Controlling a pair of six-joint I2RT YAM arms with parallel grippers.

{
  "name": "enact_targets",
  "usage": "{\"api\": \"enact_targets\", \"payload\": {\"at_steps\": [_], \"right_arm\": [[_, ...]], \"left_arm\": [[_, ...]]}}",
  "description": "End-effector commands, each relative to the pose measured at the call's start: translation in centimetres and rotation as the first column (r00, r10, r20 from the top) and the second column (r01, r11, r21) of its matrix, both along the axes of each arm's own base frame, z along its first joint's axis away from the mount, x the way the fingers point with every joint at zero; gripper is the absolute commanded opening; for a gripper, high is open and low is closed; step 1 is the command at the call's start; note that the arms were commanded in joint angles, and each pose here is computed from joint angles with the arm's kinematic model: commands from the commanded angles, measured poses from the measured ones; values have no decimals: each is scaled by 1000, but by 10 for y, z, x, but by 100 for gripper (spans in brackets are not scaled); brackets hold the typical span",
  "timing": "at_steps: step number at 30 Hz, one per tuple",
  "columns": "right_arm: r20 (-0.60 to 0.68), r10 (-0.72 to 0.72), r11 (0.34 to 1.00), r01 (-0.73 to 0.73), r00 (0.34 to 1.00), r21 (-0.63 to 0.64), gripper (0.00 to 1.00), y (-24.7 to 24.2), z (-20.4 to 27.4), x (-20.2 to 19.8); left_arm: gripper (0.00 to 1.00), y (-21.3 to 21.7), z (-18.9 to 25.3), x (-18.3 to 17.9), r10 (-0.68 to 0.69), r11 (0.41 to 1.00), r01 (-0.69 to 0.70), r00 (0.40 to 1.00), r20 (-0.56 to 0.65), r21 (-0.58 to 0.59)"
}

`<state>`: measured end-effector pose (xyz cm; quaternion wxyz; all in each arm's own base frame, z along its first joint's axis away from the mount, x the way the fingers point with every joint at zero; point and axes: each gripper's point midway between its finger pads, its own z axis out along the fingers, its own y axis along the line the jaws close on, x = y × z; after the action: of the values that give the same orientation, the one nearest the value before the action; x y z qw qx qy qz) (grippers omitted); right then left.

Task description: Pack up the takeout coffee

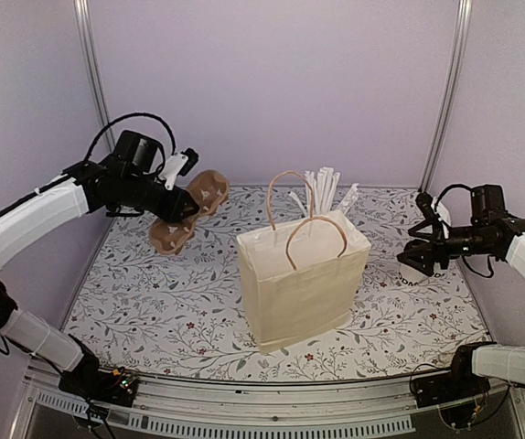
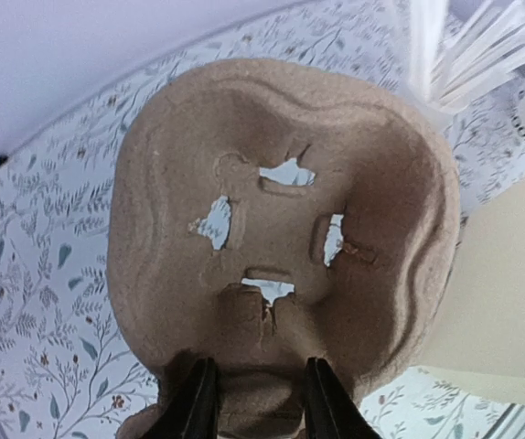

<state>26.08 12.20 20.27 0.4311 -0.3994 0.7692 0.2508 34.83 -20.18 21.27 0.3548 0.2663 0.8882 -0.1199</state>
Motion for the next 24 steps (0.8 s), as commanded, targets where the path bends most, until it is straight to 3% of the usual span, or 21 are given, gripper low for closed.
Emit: {"api": "enact_targets", "payload": {"at_steps": [1,6,11,17,24], "right_arm": [[87,-3,999,6,996,-42,99,-3,47,2],[122,79,996,-83,989,28,99,10,102,-7],[136,188,977,-199,973,74,99,34,120,-20],[102,186,980,-192,977,52,99,34,93,-15],[72,147,987,-151,986,52,99,30,36,-25]], "left_arm": [[27,-46,101,-27,-122,982,144,978,169,-125],[25,-76,214,-53,-169,890,308,908,384,-336],[26,-100,280,-86,-211,723,504,813,543,-473],[26,-140,284,-120,-324,546,639,757,567,-541],[26,-186,254,-130,-388,506,660,749,537,-555]]}}
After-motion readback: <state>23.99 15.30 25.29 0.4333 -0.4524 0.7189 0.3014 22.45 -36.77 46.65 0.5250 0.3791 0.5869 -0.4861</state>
